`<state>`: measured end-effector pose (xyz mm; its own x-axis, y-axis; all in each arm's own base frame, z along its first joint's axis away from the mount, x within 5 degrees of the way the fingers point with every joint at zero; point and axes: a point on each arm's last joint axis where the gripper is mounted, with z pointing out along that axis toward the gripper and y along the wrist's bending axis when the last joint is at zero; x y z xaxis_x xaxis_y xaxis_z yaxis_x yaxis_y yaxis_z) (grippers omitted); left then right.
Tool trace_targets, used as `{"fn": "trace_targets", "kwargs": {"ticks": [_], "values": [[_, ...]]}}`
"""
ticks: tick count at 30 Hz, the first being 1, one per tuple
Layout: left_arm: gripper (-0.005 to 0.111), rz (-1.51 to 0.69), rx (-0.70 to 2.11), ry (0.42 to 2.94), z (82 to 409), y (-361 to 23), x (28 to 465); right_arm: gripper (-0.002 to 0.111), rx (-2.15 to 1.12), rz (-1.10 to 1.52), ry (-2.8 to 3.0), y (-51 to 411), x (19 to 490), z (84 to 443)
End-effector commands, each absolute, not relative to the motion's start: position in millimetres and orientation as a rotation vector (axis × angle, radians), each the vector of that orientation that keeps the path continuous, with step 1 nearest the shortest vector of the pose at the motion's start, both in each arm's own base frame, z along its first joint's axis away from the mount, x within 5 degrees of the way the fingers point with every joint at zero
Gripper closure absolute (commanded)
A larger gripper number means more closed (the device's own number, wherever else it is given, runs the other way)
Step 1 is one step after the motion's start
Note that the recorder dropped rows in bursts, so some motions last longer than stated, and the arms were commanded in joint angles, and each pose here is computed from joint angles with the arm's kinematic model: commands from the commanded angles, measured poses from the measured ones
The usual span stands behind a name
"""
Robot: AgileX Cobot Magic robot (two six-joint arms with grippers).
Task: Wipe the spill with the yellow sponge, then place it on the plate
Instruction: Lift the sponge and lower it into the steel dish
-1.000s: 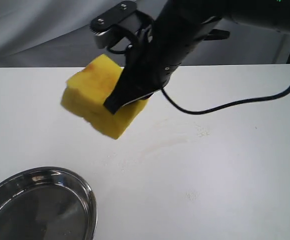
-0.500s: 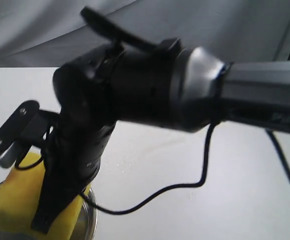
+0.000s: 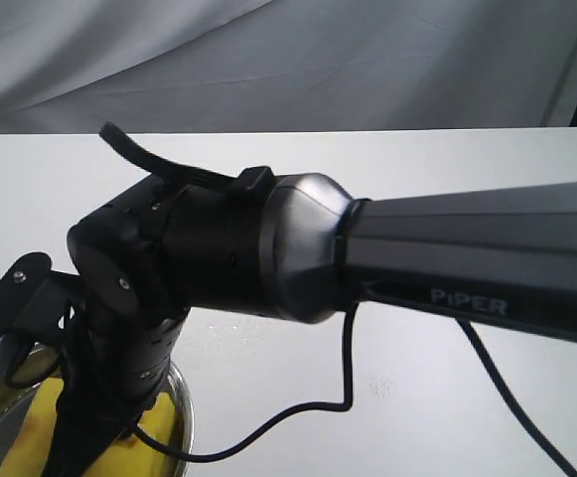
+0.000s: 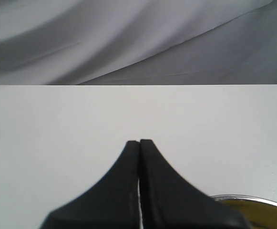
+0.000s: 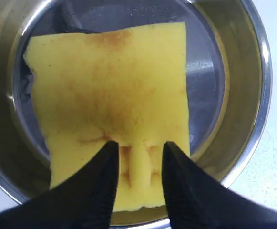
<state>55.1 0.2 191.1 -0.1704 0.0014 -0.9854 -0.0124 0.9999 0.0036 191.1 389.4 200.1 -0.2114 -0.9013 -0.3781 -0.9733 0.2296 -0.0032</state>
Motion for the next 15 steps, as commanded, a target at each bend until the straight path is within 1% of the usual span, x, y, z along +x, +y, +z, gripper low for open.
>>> {"fn": "trace_targets", "kwargs": {"ticks": [1,3,6,9,11,15], "values": [[0.107,0.011,-0.013,1.742,190,0,55,0.07,-1.735,0.354,2.2,391,191,204],[0.107,0.011,-0.013,1.742,190,0,55,0.069,-1.723,0.384,2.204,390,189,214],[0.107,0.011,-0.013,1.742,190,0,55,0.07,-1.677,0.478,2.205,389,183,238],[0.107,0.011,-0.013,1.742,190,0,55,0.075,-1.656,0.55,2.199,385,177,257],[0.107,0.011,-0.013,1.742,190,0,55,0.082,-1.666,0.574,2.214,383,174,261],[0.107,0.011,-0.013,1.742,190,0,55,0.103,-1.776,0.639,2.22,385,162,257]]}}
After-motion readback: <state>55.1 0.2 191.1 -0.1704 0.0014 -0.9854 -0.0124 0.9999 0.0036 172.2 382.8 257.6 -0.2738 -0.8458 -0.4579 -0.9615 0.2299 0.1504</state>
